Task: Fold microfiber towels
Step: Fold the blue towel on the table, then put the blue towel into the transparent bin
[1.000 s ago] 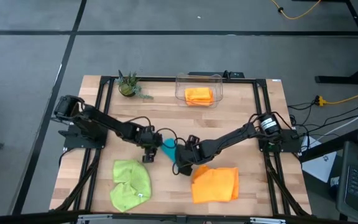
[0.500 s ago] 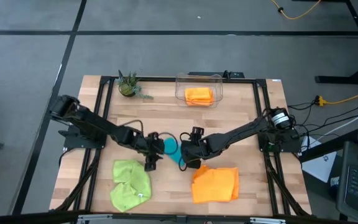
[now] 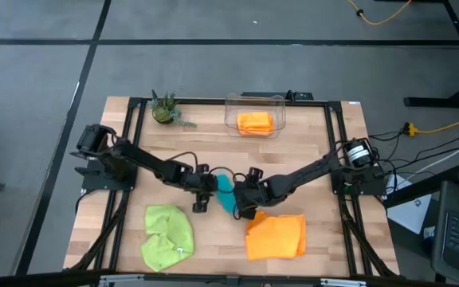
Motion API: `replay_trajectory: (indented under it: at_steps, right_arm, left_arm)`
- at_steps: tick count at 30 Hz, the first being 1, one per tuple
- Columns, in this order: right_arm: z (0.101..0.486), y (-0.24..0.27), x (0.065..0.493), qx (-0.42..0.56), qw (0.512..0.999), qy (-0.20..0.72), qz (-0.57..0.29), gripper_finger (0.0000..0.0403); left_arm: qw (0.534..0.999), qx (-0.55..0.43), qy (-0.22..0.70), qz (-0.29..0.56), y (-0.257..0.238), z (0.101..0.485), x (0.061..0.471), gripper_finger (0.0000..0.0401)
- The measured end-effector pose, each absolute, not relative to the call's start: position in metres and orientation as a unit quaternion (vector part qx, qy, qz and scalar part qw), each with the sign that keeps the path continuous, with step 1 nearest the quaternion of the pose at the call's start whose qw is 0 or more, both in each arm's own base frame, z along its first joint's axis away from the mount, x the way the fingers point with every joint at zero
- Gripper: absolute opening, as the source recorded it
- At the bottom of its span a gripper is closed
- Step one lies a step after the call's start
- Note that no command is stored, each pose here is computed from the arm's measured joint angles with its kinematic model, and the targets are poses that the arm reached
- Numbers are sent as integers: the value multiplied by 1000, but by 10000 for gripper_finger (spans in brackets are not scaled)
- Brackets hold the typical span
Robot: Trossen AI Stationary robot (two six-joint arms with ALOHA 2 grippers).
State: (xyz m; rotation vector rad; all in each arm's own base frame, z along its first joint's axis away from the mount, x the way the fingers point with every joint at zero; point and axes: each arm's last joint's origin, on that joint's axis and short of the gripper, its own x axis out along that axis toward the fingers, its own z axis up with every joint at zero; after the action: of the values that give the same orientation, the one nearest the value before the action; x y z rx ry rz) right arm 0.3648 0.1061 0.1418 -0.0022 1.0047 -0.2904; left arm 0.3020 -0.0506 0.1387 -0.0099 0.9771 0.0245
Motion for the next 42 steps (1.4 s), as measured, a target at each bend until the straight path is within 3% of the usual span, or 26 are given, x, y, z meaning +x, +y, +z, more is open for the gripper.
replay_trajectory:
  at_steps: [13, 17, 20, 28, 36, 42]
  right_arm:
    - [133, 138, 363, 80, 866, 466, -163, 279]
    - [148, 142, 362, 1, 853, 490, -179, 279]
    - [162, 144, 362, -115, 845, 488, -187, 279]
    - [144, 149, 355, -405, 770, 492, -34, 279]
    - [118, 135, 355, -445, 776, 445, 48, 279]
    - [106, 130, 348, -514, 757, 401, 56, 279]
  left_arm:
    - [877, 12, 478, 49, -5, 143, 305, 92]
    - [878, -17, 478, 27, -15, 154, 303, 92]
    - [882, -38, 470, 6, -26, 163, 302, 92]
    - [877, -37, 479, -8, -51, 158, 299, 91]
    - [882, -14, 471, 22, -53, 158, 299, 92]
    - [881, -20, 472, 21, -51, 158, 299, 92]
